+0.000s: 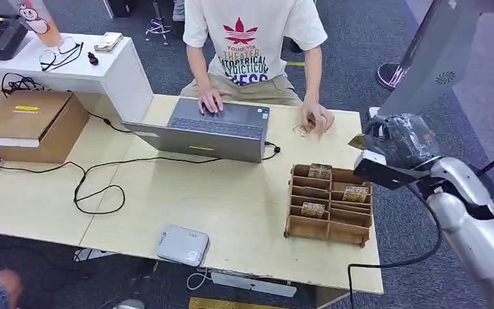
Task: Pass the card to the sensor for recognition and then transmit it.
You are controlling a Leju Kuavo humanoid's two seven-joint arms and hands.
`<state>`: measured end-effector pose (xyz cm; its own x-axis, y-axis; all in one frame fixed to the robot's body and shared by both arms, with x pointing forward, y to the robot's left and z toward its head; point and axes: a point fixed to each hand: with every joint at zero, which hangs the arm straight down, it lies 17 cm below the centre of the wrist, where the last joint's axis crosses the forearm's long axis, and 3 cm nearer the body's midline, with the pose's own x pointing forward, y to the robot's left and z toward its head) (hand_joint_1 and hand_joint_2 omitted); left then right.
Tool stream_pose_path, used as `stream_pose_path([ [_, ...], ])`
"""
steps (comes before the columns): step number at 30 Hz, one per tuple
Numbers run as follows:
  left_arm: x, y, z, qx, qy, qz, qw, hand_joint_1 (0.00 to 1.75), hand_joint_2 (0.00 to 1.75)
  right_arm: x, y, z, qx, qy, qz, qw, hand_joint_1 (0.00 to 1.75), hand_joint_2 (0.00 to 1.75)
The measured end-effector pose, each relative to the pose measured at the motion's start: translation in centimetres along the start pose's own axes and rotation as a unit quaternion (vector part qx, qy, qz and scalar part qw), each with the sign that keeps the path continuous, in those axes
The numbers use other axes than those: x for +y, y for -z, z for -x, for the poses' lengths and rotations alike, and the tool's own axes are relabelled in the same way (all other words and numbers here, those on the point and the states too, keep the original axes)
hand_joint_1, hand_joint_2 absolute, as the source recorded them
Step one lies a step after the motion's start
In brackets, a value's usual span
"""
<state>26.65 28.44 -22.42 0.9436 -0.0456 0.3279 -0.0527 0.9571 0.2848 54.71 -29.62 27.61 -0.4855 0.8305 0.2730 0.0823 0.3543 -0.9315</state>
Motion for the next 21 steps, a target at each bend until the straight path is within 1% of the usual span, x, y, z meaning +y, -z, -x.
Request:
stream_pose_path([
  [6, -0.1, -0.1, -0.3, 0.004, 0.003, 0.0, 1.0, 0.0, 0.0, -3.4, 3.4, -1.2, -0.019, -0.012, 0.025, 0.999, 1.75, 1.75],
  [10, -0.5, -0.3, -1.2, -0.003, 0.01, 0.005, 1.0, 0.0, 0.0, -3.6, 5.5, -3.6, -0.04, -0.006, 0.04, 0.998, 1.75, 1.75],
  [14, -0.9, -0.4, -1.3, -0.003, 0.015, 0.011, 1.0, 0.0, 0.0, -2.5, 7.2, -7.0, -0.066, -0.001, 0.058, 0.996, 1.75, 1.75],
  [21, -1.9, -0.9, -2.1, -0.001, 0.018, 0.018, 1.0, 0.0, 0.0, 1.9, 10.1, -15.2, -0.107, 0.015, 0.065, 0.992, 1.75, 1.75],
])
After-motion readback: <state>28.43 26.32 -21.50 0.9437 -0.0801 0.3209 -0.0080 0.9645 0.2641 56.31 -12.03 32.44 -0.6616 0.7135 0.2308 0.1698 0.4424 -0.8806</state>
